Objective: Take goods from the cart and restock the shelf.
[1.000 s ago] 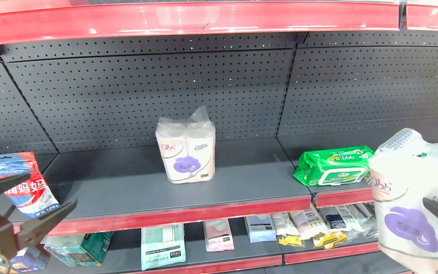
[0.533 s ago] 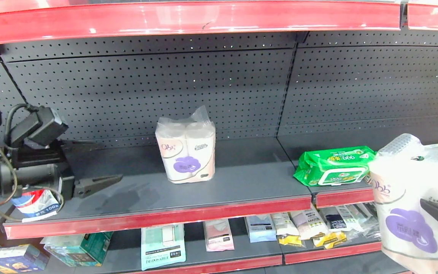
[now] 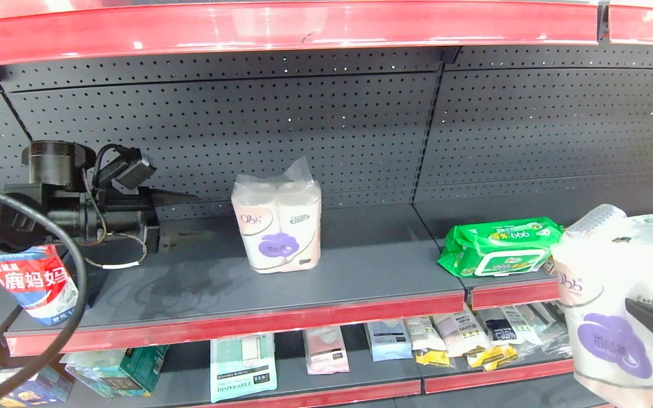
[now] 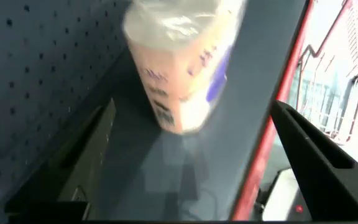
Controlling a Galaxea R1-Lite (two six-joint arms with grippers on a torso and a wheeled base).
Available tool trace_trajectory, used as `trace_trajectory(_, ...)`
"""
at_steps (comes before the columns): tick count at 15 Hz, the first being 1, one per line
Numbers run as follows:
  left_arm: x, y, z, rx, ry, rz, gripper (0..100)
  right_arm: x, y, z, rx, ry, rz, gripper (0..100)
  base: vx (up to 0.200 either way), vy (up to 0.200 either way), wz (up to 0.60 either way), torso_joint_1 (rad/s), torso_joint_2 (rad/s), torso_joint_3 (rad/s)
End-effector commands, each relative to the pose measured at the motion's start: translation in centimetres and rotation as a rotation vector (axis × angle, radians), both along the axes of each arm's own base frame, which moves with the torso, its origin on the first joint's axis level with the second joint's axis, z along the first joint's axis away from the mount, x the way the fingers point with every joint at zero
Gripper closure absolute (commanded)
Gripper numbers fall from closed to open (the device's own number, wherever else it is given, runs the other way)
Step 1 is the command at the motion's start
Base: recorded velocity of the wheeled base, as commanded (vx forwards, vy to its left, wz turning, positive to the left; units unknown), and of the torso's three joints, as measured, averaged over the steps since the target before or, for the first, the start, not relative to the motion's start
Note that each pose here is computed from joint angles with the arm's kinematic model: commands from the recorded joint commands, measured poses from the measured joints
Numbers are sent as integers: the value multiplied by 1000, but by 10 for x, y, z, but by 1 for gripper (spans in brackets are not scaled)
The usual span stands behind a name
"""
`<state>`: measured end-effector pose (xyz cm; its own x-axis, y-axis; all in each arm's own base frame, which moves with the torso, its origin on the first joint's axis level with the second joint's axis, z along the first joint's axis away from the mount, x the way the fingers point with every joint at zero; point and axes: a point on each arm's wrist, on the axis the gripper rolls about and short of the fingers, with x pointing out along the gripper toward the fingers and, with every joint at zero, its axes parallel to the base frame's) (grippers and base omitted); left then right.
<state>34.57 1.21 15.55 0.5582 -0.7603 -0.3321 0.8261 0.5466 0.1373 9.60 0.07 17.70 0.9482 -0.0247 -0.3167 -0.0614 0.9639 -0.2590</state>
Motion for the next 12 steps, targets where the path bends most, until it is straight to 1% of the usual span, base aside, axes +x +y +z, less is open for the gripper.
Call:
trace_trajectory(1, 25, 0, -17, -14, 23, -25, 0, 1, 0, -1, -6, 7, -4, 100, 0, 0, 0, 0, 0, 0)
trace_trajectory(3, 42, -4, -18, -27, -2, -59, 0, 0, 0, -3, -6, 13, -5, 100, 0, 0, 0, 0, 0, 0)
trace_trajectory(4, 49, -9, -21, -28, -4, -75, 0, 0, 0, -3, -10, 14, -6, 100, 0, 0, 0, 0, 0, 0)
trace_trajectory(7, 56, -16, -26, -36, 2, -102, 0, 0, 0, -2, -23, 6, -12, 100, 0, 0, 0, 0, 0, 0)
trace_trajectory(9, 59, -21, -28, -37, 4, -114, 0, -1, 0, -2, -25, 8, -13, 100, 0, 0, 0, 0, 0, 0)
trace_trajectory(12, 75, -28, -29, -34, -25, -133, 0, -1, -1, -2, -39, 7, -12, 100, 0, 0, 0, 0, 0, 0)
